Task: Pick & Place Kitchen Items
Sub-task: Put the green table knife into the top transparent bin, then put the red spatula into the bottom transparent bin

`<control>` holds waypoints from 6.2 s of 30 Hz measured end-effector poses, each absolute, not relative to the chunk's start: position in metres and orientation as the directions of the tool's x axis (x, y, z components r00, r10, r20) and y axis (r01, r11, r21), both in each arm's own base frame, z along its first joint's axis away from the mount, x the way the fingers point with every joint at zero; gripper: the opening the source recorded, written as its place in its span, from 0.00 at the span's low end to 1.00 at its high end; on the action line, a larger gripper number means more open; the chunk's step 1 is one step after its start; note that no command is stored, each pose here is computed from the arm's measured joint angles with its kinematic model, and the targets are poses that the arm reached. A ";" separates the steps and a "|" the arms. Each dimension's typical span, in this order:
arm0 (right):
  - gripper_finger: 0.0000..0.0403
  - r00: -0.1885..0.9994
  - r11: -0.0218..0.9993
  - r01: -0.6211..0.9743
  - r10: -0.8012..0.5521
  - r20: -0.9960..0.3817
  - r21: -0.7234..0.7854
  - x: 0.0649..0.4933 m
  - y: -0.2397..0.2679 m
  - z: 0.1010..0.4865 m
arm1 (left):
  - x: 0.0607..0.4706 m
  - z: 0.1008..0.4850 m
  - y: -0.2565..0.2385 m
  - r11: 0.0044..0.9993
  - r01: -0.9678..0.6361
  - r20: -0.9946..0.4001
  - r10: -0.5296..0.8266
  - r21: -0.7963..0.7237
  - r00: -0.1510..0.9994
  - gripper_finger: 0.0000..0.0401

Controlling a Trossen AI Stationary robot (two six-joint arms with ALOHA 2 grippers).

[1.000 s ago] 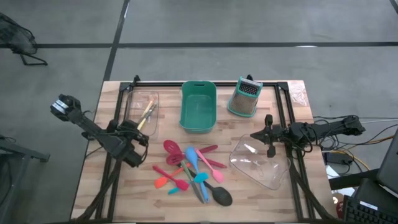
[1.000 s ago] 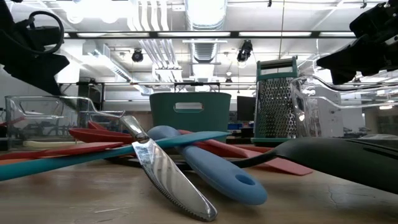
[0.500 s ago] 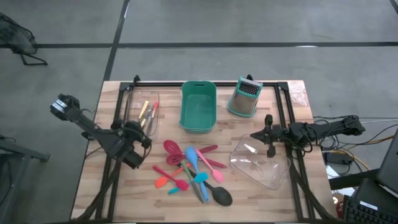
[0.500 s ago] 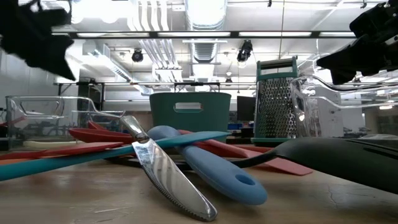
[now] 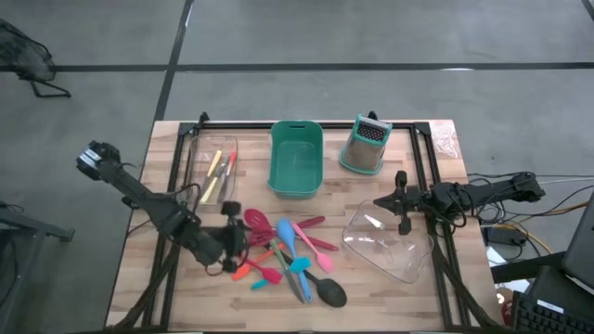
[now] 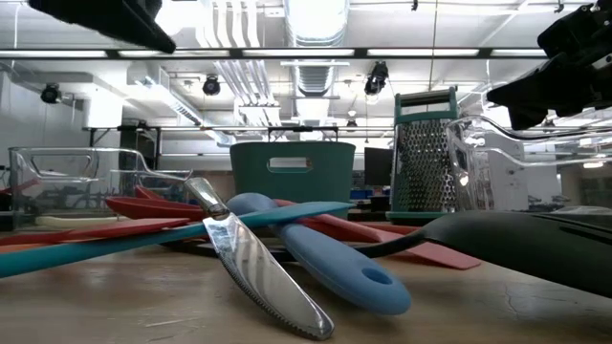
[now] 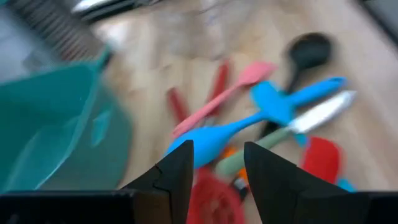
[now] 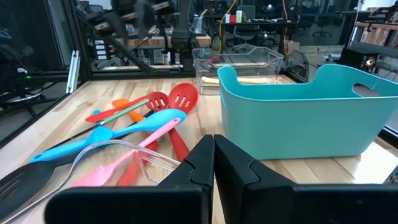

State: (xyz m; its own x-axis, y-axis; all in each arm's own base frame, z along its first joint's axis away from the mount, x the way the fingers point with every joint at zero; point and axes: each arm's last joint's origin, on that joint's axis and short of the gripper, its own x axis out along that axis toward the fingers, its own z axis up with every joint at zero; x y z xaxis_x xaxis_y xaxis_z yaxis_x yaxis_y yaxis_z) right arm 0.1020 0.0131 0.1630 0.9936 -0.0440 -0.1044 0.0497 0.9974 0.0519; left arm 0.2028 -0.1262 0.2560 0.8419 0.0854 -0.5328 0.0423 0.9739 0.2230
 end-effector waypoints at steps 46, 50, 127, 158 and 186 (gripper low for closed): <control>0.02 0.994 0.997 0.050 -0.044 -0.104 0.052 0.102 0.013 0.163 | 0.291 0.182 -0.147 0.834 0.388 -0.786 0.084 0.392 0.613 0.53; 0.02 0.994 0.998 0.049 -0.044 -0.104 0.051 0.102 0.013 0.163 | 0.292 0.176 -0.147 0.815 0.402 -0.791 0.107 0.416 0.602 0.53; 0.02 0.994 0.997 0.049 -0.044 -0.105 0.052 0.102 0.013 0.163 | 0.126 0.234 -0.050 0.454 -0.833 -0.658 0.737 0.316 0.152 0.10; 0.02 0.993 0.997 0.050 -0.044 -0.105 0.052 0.102 0.013 0.163 | 0.149 0.212 -0.052 0.572 -0.784 -0.589 0.728 0.242 0.350 0.09; 0.02 0.993 0.997 0.050 -0.044 -0.106 0.052 0.102 0.013 0.163 | 0.181 0.204 -0.117 0.934 -0.331 -0.404 0.357 0.136 0.842 0.09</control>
State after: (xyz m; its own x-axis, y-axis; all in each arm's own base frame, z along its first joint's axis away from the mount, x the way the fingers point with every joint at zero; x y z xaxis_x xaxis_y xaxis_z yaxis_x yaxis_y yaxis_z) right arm 0.1021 0.0131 0.1630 0.9935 -0.0438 -0.1055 0.0495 0.9974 0.0517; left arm 0.1814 -0.1175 0.2036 0.8419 0.3573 -0.4043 -0.3309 0.9338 0.1363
